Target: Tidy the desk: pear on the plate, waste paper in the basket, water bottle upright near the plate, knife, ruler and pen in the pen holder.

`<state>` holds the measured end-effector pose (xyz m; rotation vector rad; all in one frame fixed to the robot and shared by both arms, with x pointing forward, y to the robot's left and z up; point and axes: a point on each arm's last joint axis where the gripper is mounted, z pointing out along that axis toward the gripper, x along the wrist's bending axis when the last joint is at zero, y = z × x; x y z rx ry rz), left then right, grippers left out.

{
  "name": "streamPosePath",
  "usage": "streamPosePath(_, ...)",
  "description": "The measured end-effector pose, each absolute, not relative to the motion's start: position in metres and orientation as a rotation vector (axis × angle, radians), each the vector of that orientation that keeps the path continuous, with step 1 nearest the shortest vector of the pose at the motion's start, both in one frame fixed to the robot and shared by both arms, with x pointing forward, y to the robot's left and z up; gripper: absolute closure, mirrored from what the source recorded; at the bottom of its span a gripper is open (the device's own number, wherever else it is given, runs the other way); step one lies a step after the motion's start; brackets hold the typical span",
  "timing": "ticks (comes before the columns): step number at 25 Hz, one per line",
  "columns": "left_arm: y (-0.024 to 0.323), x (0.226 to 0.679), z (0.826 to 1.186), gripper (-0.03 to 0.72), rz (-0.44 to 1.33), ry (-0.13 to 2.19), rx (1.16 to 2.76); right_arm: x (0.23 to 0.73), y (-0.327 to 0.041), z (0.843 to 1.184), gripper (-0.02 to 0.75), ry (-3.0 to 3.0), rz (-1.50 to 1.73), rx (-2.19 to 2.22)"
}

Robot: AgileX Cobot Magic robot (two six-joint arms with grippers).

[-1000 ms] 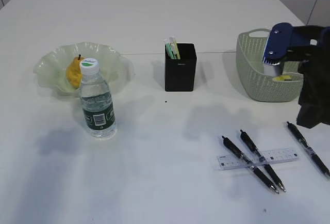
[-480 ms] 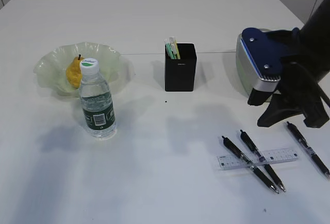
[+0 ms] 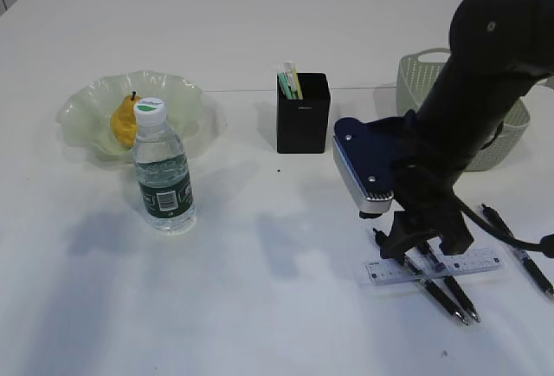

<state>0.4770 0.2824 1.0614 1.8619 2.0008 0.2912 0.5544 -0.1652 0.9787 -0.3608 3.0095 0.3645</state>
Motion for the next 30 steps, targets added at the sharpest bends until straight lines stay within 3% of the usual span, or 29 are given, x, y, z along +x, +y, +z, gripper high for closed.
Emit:
streamPosePath(14, 0.283, 0.476, 1.061, 0.134, 0.288, 2.006, 1.872, 0.564, -0.162, 0.939, 0.328, 3.091, 0.334, -0.337)
streamPosePath(30, 0.283, 0.476, 1.061, 0.14, 0.288, 2.006, 1.872, 0.562, -0.154, 0.934, 0.328, 3.091, 0.222, -0.19)
